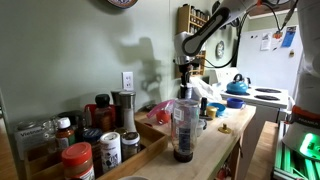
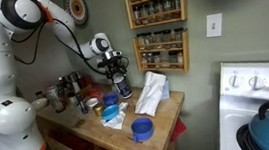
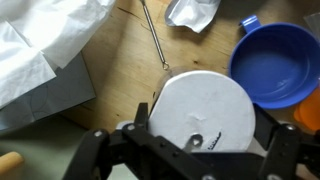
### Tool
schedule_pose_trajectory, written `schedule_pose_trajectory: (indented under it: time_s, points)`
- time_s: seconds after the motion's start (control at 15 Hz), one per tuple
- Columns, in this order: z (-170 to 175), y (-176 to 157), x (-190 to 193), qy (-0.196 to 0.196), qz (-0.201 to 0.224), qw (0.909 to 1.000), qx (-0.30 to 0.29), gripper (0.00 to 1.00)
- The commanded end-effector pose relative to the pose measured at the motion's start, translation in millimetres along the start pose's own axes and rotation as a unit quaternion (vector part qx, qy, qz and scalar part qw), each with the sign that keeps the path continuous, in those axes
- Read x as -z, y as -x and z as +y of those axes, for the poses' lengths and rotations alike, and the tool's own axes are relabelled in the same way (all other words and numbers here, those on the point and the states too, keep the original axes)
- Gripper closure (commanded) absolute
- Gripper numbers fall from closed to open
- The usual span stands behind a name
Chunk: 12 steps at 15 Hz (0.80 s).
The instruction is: Move the white and black container to the right.
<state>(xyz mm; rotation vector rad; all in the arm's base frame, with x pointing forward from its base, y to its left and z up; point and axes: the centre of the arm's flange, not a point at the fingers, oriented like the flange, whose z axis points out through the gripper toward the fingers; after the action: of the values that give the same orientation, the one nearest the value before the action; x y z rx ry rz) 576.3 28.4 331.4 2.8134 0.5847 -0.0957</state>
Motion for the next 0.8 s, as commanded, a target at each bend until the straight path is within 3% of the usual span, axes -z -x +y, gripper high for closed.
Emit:
schedule_pose_trajectory:
  time_s: [0.0,0.07,0.13,0.33,0.47,0.67,0.73]
  points:
    - [0.2,-2.2,6.0,-0.017,0.018,0.9997,0.006,0.29]
    - [-0.8,-2.8,4.8,-0.024,0.013,0.9996,0.009,0.29]
    - [-1.6,-2.9,3.6,-0.029,0.011,0.9995,0.009,0.01]
    - [-3.0,0.5,6.1,-0.033,0.009,0.9994,0.006,0.0]
    - [1.2,8.6,23.5,-0.014,0.022,0.9996,-0.003,0.0]
    - [8.0,33.2,71.9,0.019,0.055,0.9982,-0.012,0.0]
    - [8.4,43.7,88.7,0.027,0.049,0.9984,-0.008,0.0]
